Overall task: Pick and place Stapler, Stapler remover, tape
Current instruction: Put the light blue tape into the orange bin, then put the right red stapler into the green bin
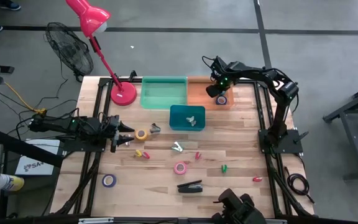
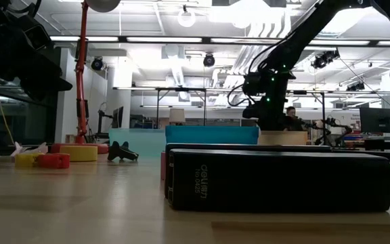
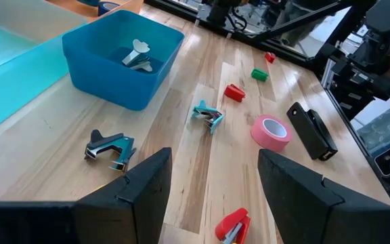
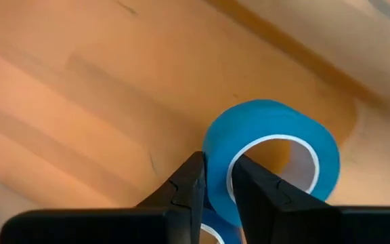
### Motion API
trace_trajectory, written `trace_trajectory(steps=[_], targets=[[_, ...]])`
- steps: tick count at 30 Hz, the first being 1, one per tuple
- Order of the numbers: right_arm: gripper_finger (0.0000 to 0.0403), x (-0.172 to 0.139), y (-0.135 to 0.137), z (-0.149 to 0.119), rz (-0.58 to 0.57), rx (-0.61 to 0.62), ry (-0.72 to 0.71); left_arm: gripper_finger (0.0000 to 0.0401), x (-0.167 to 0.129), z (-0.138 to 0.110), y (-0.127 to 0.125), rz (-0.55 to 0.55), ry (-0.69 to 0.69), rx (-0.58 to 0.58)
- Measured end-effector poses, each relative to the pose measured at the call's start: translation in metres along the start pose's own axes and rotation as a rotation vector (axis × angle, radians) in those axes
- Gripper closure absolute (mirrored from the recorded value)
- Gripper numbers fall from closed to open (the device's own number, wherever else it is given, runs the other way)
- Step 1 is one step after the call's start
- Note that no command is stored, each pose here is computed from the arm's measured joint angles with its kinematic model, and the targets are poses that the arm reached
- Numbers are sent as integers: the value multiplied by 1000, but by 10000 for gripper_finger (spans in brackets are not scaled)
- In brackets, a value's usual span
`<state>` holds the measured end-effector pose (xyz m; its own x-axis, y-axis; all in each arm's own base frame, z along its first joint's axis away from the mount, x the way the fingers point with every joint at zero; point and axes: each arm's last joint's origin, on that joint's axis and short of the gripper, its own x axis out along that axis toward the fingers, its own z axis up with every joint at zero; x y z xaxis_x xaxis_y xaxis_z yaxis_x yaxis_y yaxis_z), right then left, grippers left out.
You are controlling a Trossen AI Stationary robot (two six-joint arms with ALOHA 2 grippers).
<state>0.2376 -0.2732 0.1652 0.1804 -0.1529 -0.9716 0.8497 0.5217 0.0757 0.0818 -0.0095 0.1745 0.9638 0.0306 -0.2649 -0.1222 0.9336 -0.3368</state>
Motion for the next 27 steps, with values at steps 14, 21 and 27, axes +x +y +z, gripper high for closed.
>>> trace_trajectory(steps=[14, 21, 27], targets=[[254, 0, 0, -3, -5, 23, 29, 184, 0, 0, 0, 0, 0, 0], [218, -22, 0, -5, 7, 26, -10, 184, 0, 0, 0, 0, 0, 0], [216, -62, 1, -15, 34, 23, -47, 184, 0, 0, 0, 0, 0, 0]])
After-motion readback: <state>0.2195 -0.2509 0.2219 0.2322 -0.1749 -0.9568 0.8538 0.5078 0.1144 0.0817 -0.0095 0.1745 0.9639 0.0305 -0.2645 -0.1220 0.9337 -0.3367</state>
